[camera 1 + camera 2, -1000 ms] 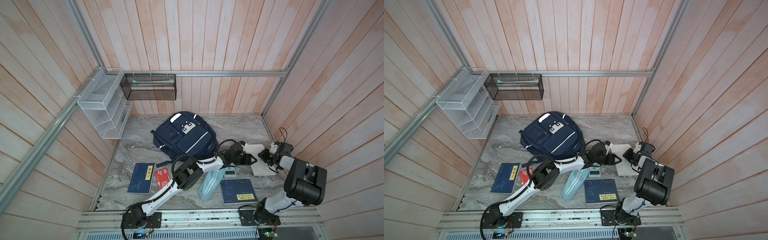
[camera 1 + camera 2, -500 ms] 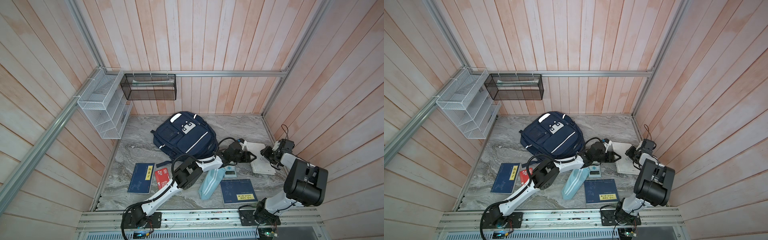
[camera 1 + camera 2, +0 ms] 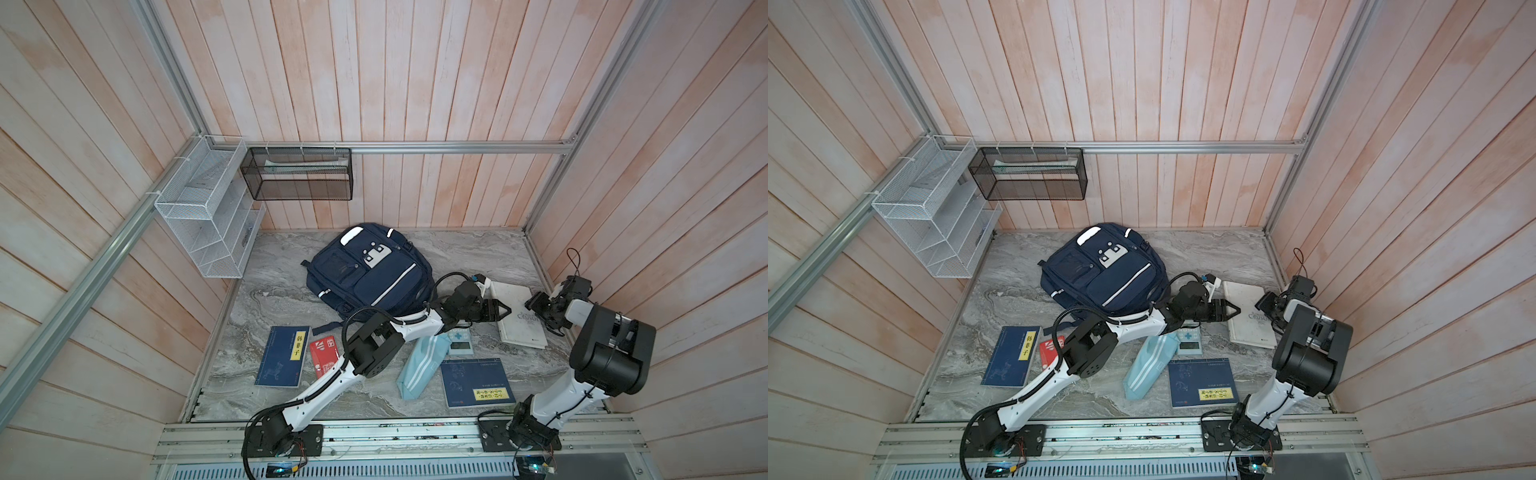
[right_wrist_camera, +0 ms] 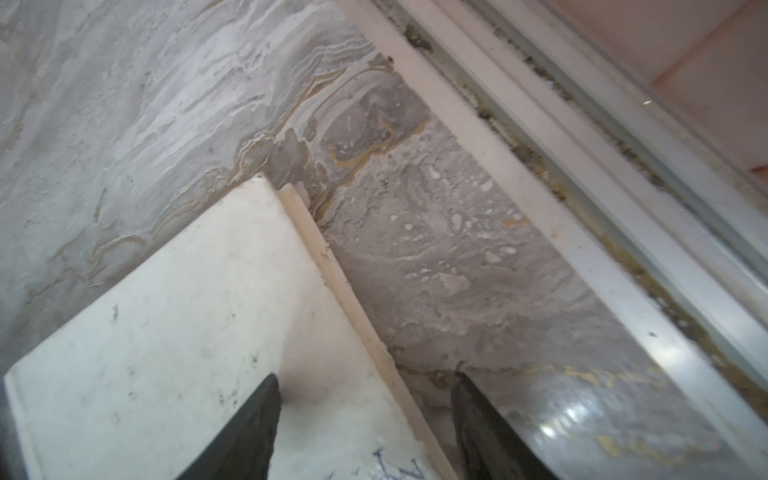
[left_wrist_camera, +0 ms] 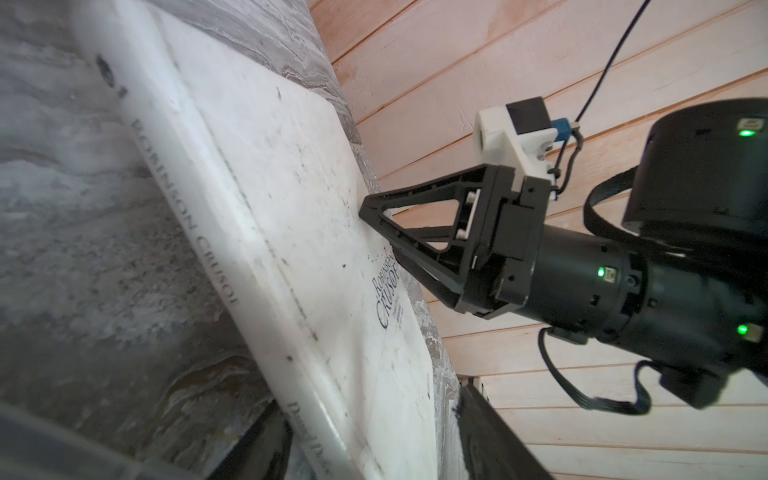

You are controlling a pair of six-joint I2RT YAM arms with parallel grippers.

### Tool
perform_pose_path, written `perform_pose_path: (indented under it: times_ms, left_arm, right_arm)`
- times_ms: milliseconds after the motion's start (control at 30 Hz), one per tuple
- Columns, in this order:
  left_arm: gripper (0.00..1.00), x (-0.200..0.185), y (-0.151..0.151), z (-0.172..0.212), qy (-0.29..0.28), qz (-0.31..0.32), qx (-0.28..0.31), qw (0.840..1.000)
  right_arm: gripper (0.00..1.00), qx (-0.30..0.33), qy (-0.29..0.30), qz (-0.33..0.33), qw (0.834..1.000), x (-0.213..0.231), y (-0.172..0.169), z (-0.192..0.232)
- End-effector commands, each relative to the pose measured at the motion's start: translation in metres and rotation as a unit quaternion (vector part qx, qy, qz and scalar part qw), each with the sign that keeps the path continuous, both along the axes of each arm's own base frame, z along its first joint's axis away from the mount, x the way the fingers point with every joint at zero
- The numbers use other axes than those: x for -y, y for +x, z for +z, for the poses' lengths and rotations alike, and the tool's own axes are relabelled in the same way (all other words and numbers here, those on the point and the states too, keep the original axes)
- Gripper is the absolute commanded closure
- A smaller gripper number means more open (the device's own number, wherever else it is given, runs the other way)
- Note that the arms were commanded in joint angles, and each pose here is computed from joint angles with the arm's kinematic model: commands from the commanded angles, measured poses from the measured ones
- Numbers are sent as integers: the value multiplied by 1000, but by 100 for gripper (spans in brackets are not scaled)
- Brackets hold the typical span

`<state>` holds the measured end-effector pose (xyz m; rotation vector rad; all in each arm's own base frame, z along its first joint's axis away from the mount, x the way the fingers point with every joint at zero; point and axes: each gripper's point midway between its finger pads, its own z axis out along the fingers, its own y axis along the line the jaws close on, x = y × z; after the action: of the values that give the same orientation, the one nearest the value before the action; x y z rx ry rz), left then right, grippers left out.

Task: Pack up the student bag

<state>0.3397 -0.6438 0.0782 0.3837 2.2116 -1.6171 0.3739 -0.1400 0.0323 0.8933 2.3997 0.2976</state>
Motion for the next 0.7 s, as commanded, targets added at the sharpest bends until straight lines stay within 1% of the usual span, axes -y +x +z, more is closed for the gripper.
perform_pose_path:
  times_ms: [0, 200, 267, 333, 400, 433, 467, 500, 567, 600, 633, 667]
  left_arm:
    - [33, 5, 8, 5, -34, -3, 3, 999]
    - [31, 8, 10, 11, -32, -5, 10, 999]
    - [34, 7, 9, 13, -31, -7, 11, 999]
    - [42, 7, 9, 17, -29, -8, 16, 999]
    - [53, 6, 9, 23, -30, -12, 22, 999]
    - [60, 6, 8, 28, -32, -15, 26, 999]
    - [65, 6, 8, 31, -32, -16, 28, 999]
    - [76, 6, 7, 35, -33, -17, 31, 999]
    - [88, 6, 6, 45, -36, -21, 34, 999]
    - [96, 5, 6, 51, -40, -23, 35, 998]
    - [100, 4, 6, 60, -44, -26, 39, 998]
    - [100, 3, 6, 71, -49, -28, 46, 997]
  right_arm:
    - [39, -21, 98, 45, 994, -44, -17, -23]
    - [48, 13, 161, 72, 984, -69, -17, -22]
    - [50, 23, 168, 75, 983, -72, -15, -19]
    - [50, 30, 158, 72, 984, -69, -13, -14]
    - [50, 39, 145, 69, 986, -66, -13, -7]
    - [50, 42, 136, 67, 988, -64, -13, -3]
    - [50, 41, 127, 63, 989, -62, -14, -1]
    - [50, 45, 117, 60, 990, -58, -14, 2]
    - [50, 49, 107, 56, 991, -56, -14, 6]
    - [48, 52, 105, 55, 992, -56, -15, 7]
    - [45, 55, 101, 52, 992, -54, -15, 10]
    - [41, 58, 95, 47, 993, -52, -16, 11]
